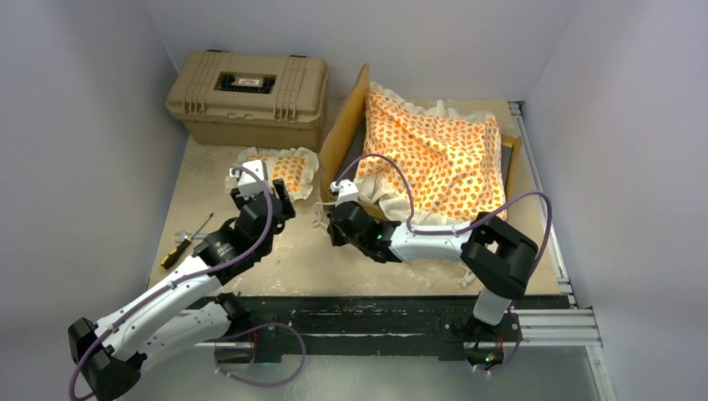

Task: Set up the pet bed
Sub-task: Cross the ropes on the bed frame.

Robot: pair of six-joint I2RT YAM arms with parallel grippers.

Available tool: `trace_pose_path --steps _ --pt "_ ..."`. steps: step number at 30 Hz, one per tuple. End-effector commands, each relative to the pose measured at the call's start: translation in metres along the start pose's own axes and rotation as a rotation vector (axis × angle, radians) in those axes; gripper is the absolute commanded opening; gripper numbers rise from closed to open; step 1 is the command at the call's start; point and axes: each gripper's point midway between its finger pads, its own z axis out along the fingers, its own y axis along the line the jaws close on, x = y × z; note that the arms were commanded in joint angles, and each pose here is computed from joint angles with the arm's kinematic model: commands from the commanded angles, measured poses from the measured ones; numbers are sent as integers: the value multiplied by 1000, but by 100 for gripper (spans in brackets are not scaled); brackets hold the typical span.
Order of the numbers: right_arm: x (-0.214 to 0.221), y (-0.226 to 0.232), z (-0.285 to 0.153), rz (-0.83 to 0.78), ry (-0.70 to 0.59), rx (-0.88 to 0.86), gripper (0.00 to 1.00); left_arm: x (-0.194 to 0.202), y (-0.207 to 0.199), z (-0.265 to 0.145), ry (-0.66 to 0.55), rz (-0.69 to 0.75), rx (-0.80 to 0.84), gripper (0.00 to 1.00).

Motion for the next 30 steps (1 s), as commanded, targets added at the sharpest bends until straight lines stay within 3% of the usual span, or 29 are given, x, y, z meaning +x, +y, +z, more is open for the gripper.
trace_pose_path --steps 1,8,13,19,21,24,28,30 --pt "0 38 -33 -106 76 -225 0 -11 -10 -1 -10 -6 32 62" --pt "27 48 -63 -256 224 -395 0 -6 -14 1 9 2 46 62" --pt "62 32 -81 -287 367 -408 0 -4 -15 1 20 1 50 62" --pt "70 29 -102 -294 436 -446 1 5 -17 1 48 -14 60 62" --pt "66 31 -106 -308 438 -452 15 11 -19 2 64 -14 66 62" --pt "46 29 -112 -302 402 -405 28 20 -21 4 90 -15 77 62" --pt "-15 13 -109 -244 212 -219 61 31 -24 4 118 -26 96 62" --pt "-38 -1 -103 -197 136 -121 64 35 -26 4 124 -33 105 62"
